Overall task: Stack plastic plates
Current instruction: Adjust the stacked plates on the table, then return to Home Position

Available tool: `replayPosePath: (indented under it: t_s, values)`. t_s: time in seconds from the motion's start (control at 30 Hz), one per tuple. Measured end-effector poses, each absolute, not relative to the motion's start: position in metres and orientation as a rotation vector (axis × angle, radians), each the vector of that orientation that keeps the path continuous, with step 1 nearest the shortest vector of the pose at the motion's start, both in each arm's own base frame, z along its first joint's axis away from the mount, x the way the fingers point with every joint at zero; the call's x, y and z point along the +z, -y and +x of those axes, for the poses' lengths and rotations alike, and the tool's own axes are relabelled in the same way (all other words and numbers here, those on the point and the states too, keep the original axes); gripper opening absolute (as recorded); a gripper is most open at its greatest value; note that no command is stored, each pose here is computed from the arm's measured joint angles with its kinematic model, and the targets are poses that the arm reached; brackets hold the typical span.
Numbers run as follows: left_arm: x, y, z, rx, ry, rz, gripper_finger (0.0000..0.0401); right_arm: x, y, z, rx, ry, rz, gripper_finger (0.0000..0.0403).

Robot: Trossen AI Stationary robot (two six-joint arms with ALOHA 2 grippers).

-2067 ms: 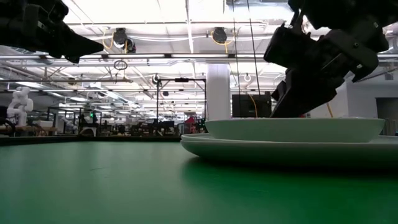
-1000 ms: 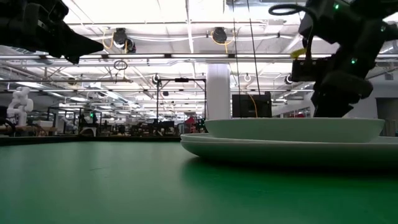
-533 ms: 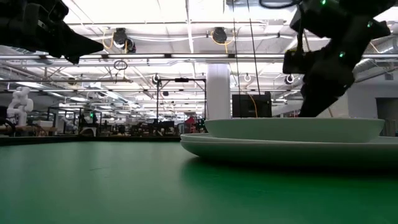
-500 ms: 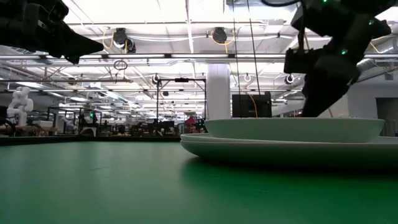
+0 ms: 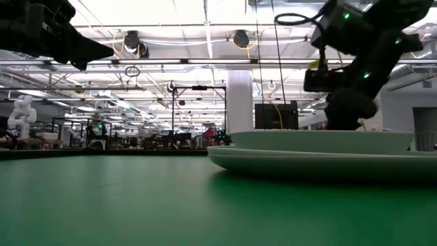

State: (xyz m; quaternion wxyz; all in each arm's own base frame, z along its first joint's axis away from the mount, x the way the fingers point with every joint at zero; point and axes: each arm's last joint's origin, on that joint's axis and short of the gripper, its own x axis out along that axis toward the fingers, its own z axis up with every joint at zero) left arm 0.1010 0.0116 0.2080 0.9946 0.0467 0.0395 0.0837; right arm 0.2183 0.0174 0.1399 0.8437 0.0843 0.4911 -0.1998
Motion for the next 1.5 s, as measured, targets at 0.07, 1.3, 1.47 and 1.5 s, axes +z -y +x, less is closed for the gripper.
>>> replayPosePath:
  t_s: [0.07,1.3,1.47,1.5]
  values:
    - [0.208,-0.012,0.101,0.168,-0.079,0.093,0.003,0.138,-0.012,0.222,-0.473,-1.009,0.116,0.0]
    - [0.205,-0.013,0.101,0.199,-0.115,0.074,0.003,0.147,0.01,0.117,-0.056,-0.266,-0.105,0.0]
    - [0.205,-0.013,0.101,0.199,-0.115,0.076,0.003,0.156,0.009,0.112,-0.047,-0.159,-0.149,0.0]
    - [0.204,-0.013,0.101,0.2,-0.116,0.076,0.003,0.158,0.009,0.111,-0.049,-0.137,-0.145,0.0]
